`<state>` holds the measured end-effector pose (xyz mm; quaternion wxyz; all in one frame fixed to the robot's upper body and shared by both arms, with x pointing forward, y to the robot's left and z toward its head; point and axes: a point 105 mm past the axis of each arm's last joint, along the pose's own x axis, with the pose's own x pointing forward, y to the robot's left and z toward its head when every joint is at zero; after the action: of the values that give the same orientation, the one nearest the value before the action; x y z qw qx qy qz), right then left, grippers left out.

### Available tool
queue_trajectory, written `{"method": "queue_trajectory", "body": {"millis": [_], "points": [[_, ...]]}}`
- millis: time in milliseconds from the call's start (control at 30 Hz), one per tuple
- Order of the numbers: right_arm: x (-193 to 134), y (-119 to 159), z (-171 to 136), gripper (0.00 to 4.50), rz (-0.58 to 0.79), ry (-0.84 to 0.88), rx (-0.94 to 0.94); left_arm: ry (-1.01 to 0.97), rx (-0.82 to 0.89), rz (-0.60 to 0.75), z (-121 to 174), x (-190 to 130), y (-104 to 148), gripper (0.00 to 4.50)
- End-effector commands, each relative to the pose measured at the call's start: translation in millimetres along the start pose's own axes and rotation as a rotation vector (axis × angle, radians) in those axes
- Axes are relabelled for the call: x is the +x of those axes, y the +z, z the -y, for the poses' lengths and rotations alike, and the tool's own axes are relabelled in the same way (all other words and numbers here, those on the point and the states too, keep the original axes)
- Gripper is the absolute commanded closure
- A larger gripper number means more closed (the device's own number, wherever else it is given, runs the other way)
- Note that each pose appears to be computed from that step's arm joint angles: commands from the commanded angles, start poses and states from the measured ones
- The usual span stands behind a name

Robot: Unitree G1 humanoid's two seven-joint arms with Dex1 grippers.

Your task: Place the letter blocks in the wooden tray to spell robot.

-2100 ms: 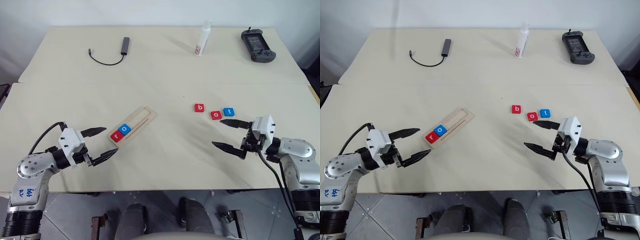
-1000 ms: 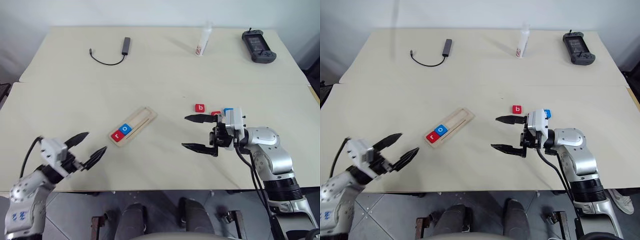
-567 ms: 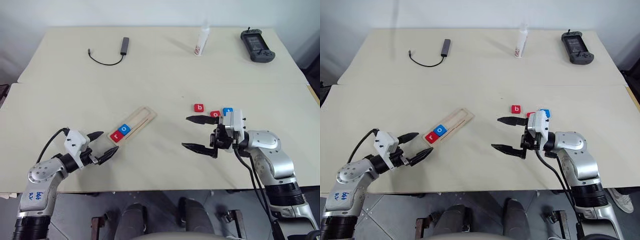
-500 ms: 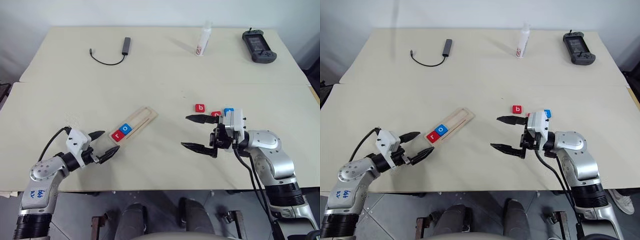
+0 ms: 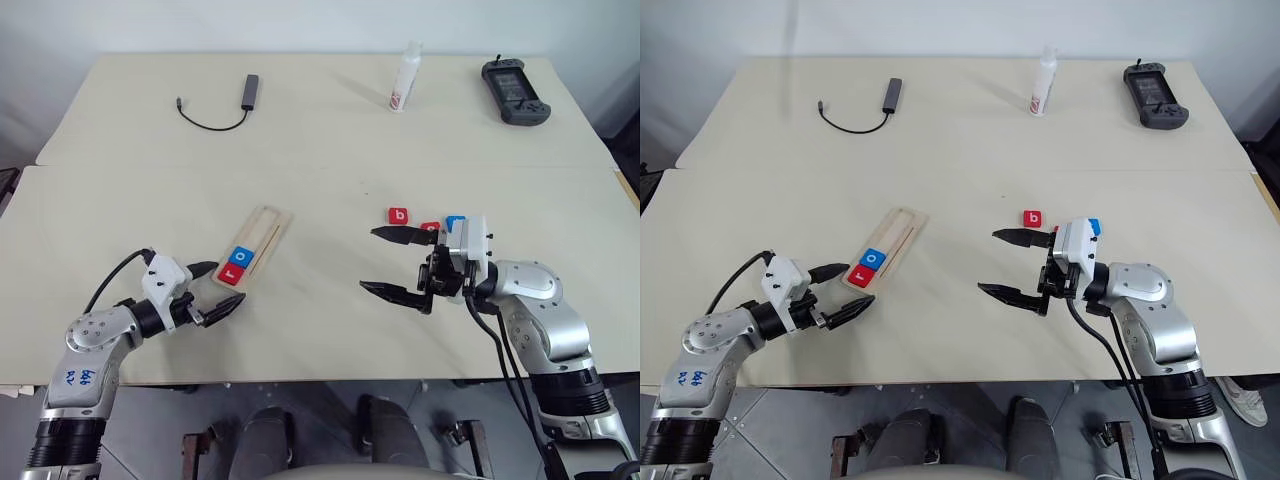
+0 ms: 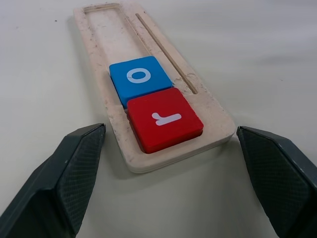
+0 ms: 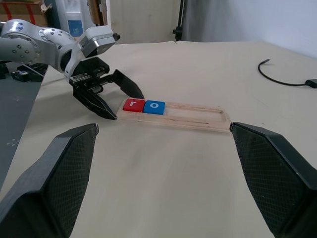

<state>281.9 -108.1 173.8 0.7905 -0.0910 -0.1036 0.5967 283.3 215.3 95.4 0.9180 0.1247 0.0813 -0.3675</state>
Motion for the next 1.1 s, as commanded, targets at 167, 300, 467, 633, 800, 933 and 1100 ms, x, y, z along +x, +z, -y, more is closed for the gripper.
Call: {"method": "queue_trajectory", "body": {"millis": [167,300,467,633,800,933,1100], "points": [[-1.6,9.9,-1.2,0.04,0.038,-0.004,-0.023,0.053,-0.055,-0.057,14.7,-2.8,-6.8,0.0],[0.4,9.6,-2.2,0.04,0.039,0.011,-0.017,0.124,-0.098,-0.06,16.4,4.8,-7.7,0.0],[1.9,9.1,-1.3,0.04,0.041,0.019,-0.014,0.171,-0.151,-0.053,24.5,14.9,-10.8,0.0],[5.0,10.5,0.5,0.04,0.049,0.034,-0.014,0.206,-0.152,-0.08,29.6,18.8,-20.1,0.0],[4.9,10.5,4.0,0.01,0.048,0.043,-0.015,0.251,-0.162,-0.117,22.7,13.7,-29.6,0.19],[3.8,9.7,5.5,0.0,0.045,0.045,-0.015,0.223,-0.179,-0.113,24.9,12.2,-32.4,1.07],[-1.8,8.0,6.1,0.0,0.029,0.029,-0.017,0.086,-0.148,-0.007,33.4,20.6,-15.0,1.08]]}}
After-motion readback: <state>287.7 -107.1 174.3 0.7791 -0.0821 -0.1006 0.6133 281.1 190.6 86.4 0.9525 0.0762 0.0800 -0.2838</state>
